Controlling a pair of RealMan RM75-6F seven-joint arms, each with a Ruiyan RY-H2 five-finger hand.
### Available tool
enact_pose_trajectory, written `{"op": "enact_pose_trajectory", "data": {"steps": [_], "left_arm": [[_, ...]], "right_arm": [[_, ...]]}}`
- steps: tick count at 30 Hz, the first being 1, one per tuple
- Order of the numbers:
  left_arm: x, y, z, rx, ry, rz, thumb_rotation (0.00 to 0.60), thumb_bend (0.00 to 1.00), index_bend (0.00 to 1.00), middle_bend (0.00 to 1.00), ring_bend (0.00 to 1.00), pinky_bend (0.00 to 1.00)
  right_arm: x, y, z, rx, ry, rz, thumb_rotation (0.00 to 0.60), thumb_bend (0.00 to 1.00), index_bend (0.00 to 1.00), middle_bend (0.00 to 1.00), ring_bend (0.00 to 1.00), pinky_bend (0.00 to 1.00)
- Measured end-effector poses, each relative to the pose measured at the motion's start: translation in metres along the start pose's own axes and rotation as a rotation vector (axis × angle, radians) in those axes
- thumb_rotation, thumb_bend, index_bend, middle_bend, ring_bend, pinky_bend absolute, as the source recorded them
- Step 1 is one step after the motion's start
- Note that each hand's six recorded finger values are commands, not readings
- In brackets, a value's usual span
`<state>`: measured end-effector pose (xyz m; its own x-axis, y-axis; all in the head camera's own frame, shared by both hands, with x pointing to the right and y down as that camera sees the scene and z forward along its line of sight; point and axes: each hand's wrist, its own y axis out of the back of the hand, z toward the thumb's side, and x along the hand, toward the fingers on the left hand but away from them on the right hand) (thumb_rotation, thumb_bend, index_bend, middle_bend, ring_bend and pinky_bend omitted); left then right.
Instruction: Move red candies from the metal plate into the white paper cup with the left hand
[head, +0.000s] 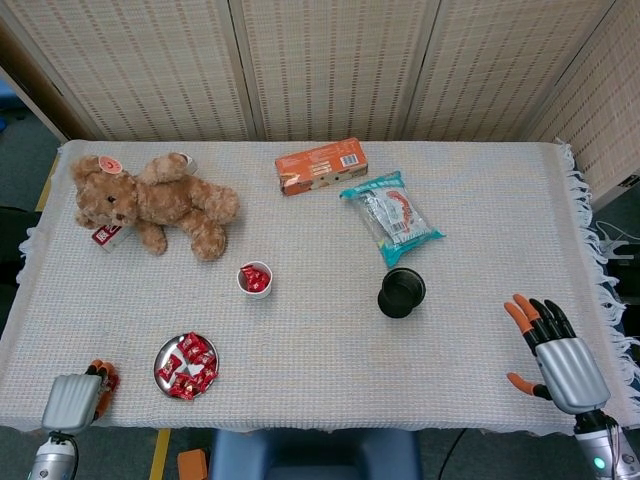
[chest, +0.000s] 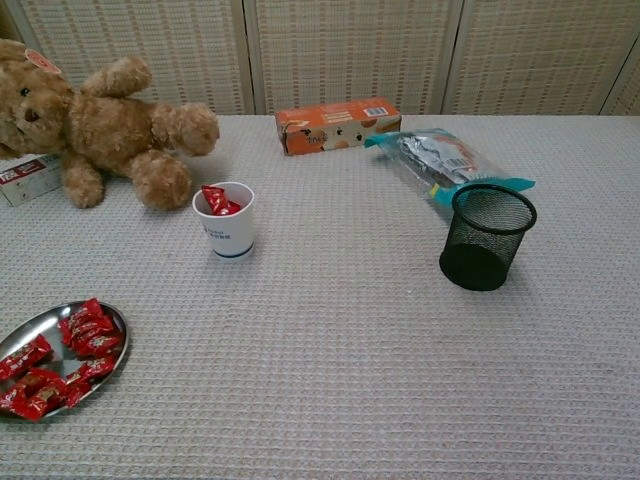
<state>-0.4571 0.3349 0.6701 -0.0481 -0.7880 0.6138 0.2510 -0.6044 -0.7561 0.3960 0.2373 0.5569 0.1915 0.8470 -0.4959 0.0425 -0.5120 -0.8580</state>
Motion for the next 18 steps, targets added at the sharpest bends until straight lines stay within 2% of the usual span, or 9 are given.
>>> {"op": "enact_pose_trajectory", "data": {"steps": [9,18], "left_arm": [[0.0041,-0.0061,-0.0009,-0.010,0.003,-0.020,0.600,0.38,0.41,0.41,0.85,1.00],[0.0047,-0.0057,-0.0018,-0.013,0.003,-0.009,0.600,0.38,0.50,0.55,0.85,1.00]], "right_arm": [[-0.0002,0.0000,0.0000,-0.001,0.001,-0.005,0.600,0.04,0.00,0.00,0.00,0.00],[-0.0024,-0.0030,0.0006,0.001,0.006,0.011,0.600,0.04,0.00,0.00,0.00,0.00]]}}
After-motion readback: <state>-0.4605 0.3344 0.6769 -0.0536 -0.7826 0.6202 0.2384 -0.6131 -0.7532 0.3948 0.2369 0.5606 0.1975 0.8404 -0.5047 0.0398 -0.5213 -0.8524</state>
